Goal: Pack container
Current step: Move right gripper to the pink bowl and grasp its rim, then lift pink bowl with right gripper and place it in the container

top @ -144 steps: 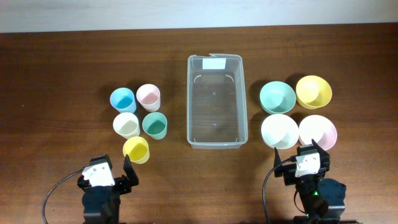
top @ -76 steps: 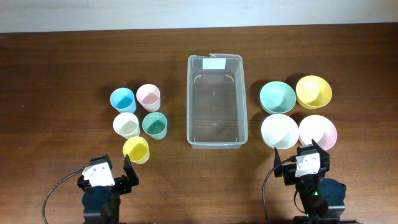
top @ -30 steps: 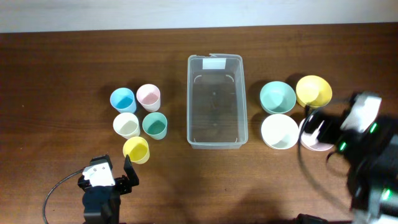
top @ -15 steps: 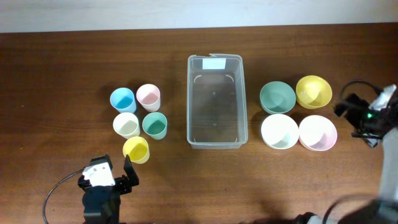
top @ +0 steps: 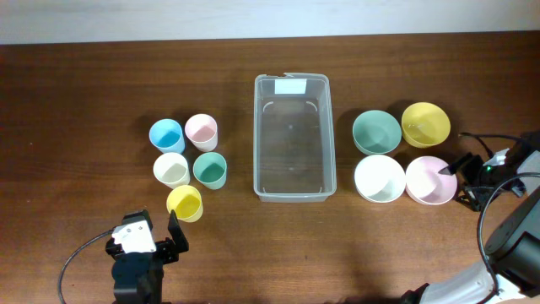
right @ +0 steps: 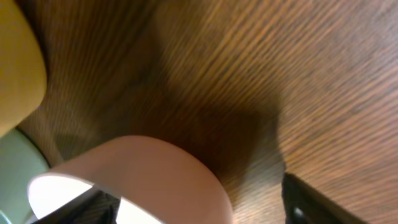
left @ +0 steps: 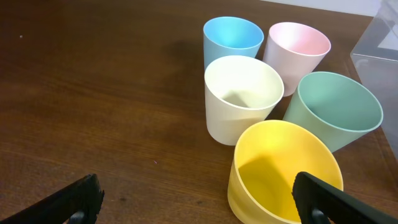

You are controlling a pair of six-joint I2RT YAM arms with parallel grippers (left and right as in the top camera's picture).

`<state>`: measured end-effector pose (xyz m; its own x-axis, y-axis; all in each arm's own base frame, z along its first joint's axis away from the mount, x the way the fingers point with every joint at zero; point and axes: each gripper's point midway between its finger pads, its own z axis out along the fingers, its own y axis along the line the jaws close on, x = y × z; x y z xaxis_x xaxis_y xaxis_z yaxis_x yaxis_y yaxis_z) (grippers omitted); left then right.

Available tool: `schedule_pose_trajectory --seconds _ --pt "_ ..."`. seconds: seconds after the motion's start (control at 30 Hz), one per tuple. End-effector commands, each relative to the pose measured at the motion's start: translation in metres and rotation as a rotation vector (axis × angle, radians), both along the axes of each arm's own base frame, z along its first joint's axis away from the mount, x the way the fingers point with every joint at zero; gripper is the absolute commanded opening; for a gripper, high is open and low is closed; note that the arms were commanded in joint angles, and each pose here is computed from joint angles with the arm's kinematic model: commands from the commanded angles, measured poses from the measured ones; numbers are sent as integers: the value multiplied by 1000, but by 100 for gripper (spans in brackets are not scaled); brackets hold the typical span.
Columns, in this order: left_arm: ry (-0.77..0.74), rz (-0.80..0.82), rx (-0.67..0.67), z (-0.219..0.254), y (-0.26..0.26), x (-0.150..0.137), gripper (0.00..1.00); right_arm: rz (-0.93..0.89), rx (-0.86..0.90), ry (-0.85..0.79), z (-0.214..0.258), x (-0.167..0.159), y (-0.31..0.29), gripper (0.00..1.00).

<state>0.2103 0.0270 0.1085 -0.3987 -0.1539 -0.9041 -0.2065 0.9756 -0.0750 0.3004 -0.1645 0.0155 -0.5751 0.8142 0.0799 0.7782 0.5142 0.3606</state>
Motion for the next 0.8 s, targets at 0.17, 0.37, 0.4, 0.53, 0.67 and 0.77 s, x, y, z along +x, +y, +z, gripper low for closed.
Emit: schedule_pose_trajectory --seconds 0.17,0.37,0.4,0.53,0.67,0.77 --pt "-2 -10 11 -1 -1 0 100 -6 4 -13 1 4 -1 42" --pt "-2 -10 11 -1 -1 0 99 -6 9 -1 0 1 1 9" --pt "-2 -10 11 -1 -1 0 99 -6 13 4 1 0 2 8" --pt "-2 -11 11 -1 -1 0 99 -7 10 0 16 -3 5 5" --pt "-2 -10 11 -1 -1 0 99 -6 -26 -47 54 -3 5 4" --pt "-2 -10 11 -1 -1 0 99 4 -63 -104 98 -3 10 4"
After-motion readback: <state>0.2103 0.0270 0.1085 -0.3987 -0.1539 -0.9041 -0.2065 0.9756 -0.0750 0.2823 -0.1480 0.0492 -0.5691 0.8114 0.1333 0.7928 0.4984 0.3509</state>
